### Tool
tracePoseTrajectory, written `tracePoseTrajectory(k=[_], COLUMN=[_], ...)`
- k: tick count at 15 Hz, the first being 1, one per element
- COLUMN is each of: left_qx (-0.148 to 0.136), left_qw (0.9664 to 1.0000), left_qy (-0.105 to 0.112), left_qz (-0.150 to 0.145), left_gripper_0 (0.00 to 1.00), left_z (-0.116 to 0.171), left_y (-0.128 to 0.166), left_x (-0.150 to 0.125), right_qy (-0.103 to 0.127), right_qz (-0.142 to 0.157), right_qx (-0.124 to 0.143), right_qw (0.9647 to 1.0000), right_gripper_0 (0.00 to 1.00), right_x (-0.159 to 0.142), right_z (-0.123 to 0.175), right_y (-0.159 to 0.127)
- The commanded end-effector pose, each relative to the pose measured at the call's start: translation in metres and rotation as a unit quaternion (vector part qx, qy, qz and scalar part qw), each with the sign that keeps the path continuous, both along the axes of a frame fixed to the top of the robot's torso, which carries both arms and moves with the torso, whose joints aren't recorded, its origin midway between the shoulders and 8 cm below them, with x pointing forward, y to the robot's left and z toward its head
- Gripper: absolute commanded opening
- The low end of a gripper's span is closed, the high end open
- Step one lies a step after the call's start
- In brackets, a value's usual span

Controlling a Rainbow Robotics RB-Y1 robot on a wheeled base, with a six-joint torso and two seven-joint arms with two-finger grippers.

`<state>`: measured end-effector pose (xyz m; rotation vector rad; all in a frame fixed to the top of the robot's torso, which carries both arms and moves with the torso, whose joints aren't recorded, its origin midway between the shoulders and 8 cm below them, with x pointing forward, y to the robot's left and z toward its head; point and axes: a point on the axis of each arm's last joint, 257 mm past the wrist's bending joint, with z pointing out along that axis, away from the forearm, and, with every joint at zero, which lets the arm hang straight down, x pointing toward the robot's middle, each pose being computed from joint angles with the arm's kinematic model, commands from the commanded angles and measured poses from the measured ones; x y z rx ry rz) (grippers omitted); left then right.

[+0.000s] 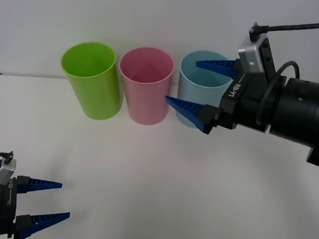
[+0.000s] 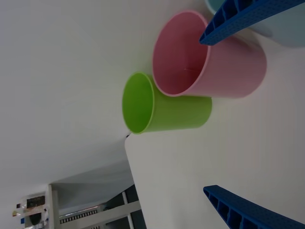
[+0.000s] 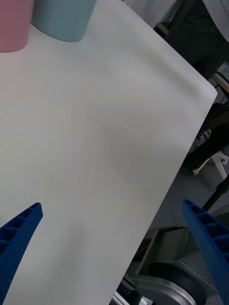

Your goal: Put cans in the blue bin and PET bottles in the pink bin and trash in the green bin.

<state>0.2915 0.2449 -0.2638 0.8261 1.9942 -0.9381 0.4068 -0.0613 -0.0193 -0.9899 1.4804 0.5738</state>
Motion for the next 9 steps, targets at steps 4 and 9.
tracePoseTrajectory(k=[4, 9], left_qx=[0.000, 0.000], left_qw=[1.0000, 1.0000], left_qy=[0.000, 0.000], left_qz=[0.000, 0.000], left_gripper_0=[1.00, 1.00], left_z=[0.000, 0.000], left_y=[0.000, 0.000], left_x=[0.000, 0.000], right_qy=[0.003, 0.022], right_qz=[-0.030, -0.003], right_qx=[-0.043, -0.054], right_qw=[0.9986, 0.9983], right_gripper_0=[1.00, 1.00], right_x=[-0.029, -0.047], right_z=[-0.068, -0.119], right_y=[-0.059, -0.092])
